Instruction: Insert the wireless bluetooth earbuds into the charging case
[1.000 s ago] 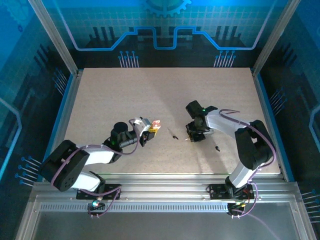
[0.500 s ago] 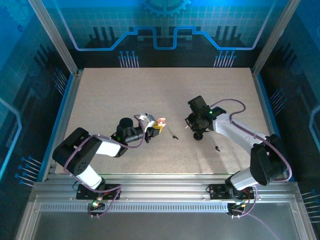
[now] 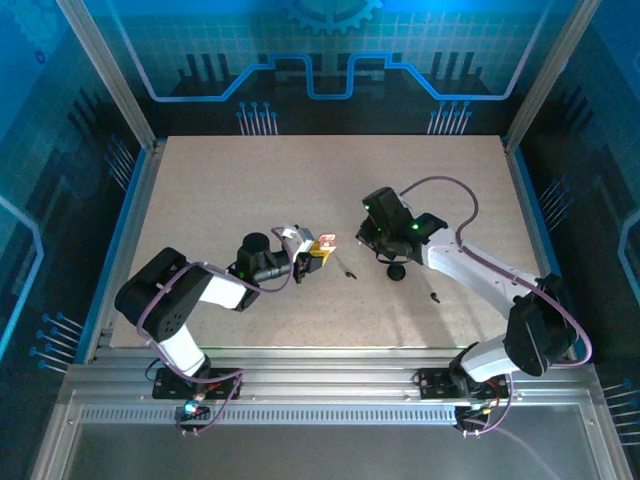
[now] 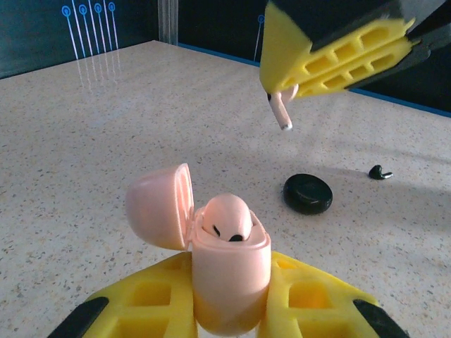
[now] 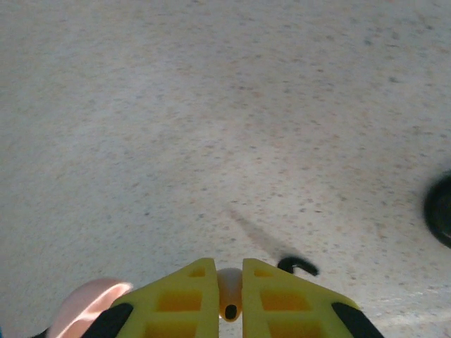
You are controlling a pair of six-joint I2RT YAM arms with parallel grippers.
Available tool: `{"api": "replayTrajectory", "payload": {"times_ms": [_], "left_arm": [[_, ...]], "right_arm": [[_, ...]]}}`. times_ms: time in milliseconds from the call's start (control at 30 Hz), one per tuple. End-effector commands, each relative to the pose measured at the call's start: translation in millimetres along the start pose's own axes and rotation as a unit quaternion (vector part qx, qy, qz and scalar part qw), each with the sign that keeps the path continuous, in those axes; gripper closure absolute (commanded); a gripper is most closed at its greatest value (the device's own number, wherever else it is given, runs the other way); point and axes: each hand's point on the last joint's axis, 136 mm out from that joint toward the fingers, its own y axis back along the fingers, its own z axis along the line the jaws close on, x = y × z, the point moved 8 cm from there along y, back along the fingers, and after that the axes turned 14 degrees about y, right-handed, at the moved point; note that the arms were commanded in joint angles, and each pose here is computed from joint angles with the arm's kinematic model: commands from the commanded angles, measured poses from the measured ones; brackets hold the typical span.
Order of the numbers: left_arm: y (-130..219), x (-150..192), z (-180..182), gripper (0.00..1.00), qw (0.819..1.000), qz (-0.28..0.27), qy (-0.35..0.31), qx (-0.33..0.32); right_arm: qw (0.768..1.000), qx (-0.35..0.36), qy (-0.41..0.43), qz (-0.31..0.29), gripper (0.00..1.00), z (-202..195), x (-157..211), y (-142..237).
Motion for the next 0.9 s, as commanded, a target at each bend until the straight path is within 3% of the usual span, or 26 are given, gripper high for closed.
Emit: {"api": "replayTrajectory", "payload": {"times_ms": [0, 333, 867], "left_arm": [[-4.2, -10.1, -5.0, 0.93, 0.999, -0.026, -0.008, 0.028], [-2.4, -16.8, -6.9, 0.93, 0.998, -0.052, -0.003, 0.032], [-2.5, -19.6, -5.4, 0.92, 0.996, -0.082, 0.009, 0.034]], "right_arm": [[0.998, -0.027, 0.046, -0.039, 0.88, 24.7, -8.4, 13.4], [0.994, -0.06, 0.081, -0.05, 0.88, 55.4, -2.4, 12.0], [0.993, -0.063, 0.087, -0.043, 0.88, 61.1, 5.5, 8.1]]}}
